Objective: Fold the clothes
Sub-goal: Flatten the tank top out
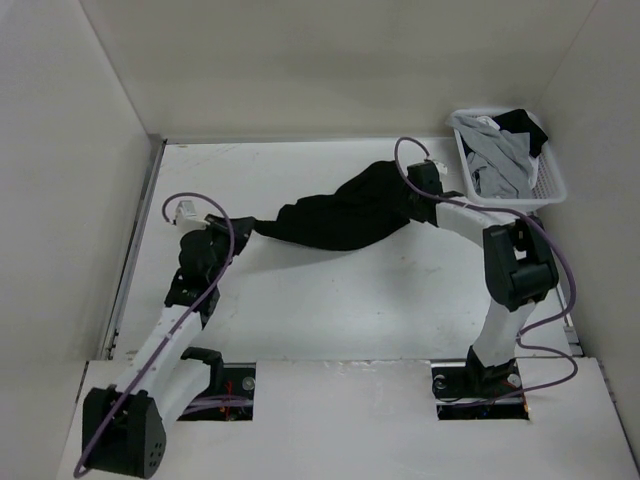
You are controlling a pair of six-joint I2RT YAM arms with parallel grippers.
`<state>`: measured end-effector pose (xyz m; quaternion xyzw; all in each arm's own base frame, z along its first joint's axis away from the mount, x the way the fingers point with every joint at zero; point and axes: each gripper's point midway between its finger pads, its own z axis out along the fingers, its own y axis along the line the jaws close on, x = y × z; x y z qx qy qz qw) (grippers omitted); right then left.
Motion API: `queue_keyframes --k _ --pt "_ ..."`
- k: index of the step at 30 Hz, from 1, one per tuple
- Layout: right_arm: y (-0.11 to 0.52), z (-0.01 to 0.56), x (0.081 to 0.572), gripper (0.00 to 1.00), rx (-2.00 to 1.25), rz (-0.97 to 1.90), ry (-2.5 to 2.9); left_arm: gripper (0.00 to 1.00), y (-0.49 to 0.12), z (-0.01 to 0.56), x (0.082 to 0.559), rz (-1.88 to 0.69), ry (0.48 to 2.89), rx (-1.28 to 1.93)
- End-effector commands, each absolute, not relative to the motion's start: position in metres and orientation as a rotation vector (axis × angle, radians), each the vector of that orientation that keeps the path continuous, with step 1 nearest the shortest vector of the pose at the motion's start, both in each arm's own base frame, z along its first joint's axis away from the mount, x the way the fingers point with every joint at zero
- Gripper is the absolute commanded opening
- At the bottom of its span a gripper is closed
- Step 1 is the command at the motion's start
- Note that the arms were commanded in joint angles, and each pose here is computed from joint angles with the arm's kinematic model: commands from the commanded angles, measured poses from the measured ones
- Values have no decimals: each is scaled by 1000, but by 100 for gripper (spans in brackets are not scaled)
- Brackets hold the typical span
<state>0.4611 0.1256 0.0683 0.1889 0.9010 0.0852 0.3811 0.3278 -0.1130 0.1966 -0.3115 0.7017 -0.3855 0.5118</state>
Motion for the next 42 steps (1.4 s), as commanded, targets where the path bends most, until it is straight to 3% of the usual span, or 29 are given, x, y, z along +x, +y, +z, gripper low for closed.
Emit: queue_keyframes --k 1,12,18,21,24,30,36,42 --pt "122 68 445 49 461 114 2318 0 -77 184 320 -846 1687 -848" --pt "148 52 445 47 420 133 2392 0 -55 191 320 -791 1658 -919" --pt "151 44 454 40 446 121 2398 0 -62 203 324 -830 1628 -882" --pt "151 38 461 25 449 114 2404 0 -66 206 325 -848 1617 -867" --pt "153 43 460 4 470 129 2385 0 -68 208 327 -853 1620 -861" --pt "148 137 428 0 388 187 2165 0 -81 242 333 -903 1570 -812" --pt "175 258 335 1 161 382 2025 0 -74 273 328 -896 1480 -806" --pt "187 305 277 3 69 549 1936 0 -64 285 317 -860 1447 -809"
